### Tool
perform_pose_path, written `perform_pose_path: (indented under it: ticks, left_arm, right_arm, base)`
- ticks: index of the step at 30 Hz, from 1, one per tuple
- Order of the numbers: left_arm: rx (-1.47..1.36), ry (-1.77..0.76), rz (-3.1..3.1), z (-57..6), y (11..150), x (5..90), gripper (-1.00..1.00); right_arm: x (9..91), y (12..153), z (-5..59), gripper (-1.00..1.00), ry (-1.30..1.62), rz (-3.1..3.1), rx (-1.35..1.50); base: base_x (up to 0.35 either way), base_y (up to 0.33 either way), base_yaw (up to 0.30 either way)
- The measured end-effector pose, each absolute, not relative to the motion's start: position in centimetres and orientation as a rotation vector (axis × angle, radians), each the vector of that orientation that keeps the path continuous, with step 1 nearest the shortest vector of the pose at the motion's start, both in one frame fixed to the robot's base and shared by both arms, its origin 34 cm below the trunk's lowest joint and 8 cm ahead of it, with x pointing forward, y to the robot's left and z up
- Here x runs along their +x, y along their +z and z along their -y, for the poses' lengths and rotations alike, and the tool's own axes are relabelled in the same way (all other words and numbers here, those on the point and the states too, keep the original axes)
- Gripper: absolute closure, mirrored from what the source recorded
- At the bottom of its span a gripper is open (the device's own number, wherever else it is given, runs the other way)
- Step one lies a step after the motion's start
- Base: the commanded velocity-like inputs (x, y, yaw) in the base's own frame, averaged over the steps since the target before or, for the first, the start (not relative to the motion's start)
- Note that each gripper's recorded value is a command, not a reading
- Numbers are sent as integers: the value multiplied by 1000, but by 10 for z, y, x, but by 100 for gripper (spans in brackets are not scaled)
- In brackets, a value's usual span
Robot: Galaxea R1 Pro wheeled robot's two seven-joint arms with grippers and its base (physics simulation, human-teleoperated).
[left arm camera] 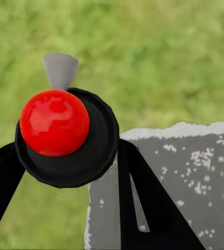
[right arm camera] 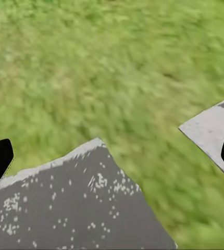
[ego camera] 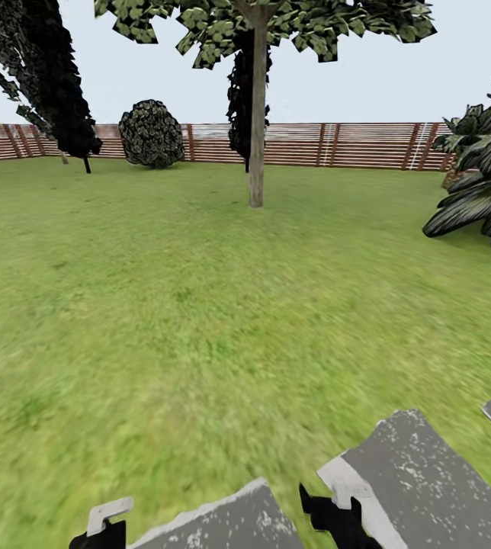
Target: In the garden, pick up the pesticide atomizer on the floor and spray pesticide onto both trees until each tree trunk is fully covered.
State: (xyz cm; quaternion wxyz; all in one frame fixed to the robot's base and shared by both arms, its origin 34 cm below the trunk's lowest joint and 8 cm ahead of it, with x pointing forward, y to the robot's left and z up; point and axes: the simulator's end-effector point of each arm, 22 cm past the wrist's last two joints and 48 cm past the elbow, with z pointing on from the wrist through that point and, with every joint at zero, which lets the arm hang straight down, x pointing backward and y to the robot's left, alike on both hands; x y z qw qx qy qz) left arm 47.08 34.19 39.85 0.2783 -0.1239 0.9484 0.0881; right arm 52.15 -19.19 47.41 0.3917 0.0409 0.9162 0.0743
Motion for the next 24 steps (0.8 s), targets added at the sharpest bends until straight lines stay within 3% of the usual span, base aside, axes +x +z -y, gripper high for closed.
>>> perform_pose_path:
  ticks: [24]
  left_arm:
    - [-332,235,-2547,-342,398,470,100]
  right_arm:
    - [521,474,192,-100,188,-2327,104]
  base:
    - [331,73,0]
